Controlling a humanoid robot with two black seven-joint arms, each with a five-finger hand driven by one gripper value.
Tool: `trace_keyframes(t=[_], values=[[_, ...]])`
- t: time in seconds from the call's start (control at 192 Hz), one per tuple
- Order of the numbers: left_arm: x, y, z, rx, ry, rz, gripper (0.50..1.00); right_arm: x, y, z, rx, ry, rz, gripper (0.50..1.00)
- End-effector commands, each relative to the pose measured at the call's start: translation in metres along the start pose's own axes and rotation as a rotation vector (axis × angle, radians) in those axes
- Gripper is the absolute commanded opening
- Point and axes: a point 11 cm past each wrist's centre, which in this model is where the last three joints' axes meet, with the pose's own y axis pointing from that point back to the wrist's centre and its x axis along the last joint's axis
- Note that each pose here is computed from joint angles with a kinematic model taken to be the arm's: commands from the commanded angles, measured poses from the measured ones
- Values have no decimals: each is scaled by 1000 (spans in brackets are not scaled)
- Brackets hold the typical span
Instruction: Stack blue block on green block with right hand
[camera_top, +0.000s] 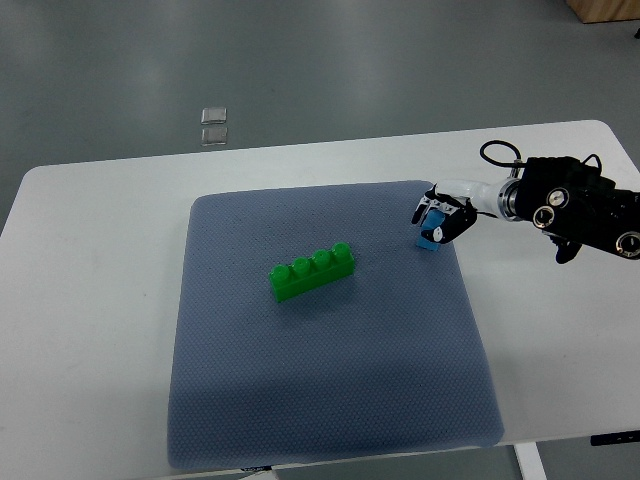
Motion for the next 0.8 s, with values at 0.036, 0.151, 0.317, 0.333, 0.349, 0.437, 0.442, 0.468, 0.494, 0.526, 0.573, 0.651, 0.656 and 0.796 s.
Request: trace_keyframes(t=[0.036,0.151,0.317,0.333,0.349,0.437,0.442,0.468,0.494,0.526,0.573,0.651,0.656,0.796], values=[[0,0,0,0,-1,-1,1000,13,7,-8,20,9,20,535],[-4,0,0,-1,-2,-12,1000,21,12,-12,30,14,33,535],[-5,0,0,-1,-2,-13,1000,32,18,-30,68,30,48,535],[-5,0,0,-1,-2,-15,1000,31,18,-33,76,33,46,537],[-5,0,1,-2,-3,-13,1000,31,18,-34,82,32,44,537],[-5,0,0,-1,-2,-13,1000,24,20,-51,166,39,34,537],[-5,0,0,-1,-2,-13,1000,24,20,-53,177,39,36,537],[-5,0,0,-1,-2,-13,1000,24,20,-53,177,39,36,537],[-5,0,0,-1,-2,-13,1000,24,20,-53,177,39,36,537],[-5,0,0,-1,-2,-15,1000,23,19,-65,230,33,72,537],[-5,0,0,-1,-2,-15,1000,20,20,-72,264,33,80,537],[-5,0,0,-1,-2,-13,1000,16,23,-85,329,35,91,537],[-5,0,0,-1,-2,-13,1000,16,23,-85,329,35,91,537],[-5,0,0,-1,-2,-13,1000,3,30,-108,441,50,88,537]])
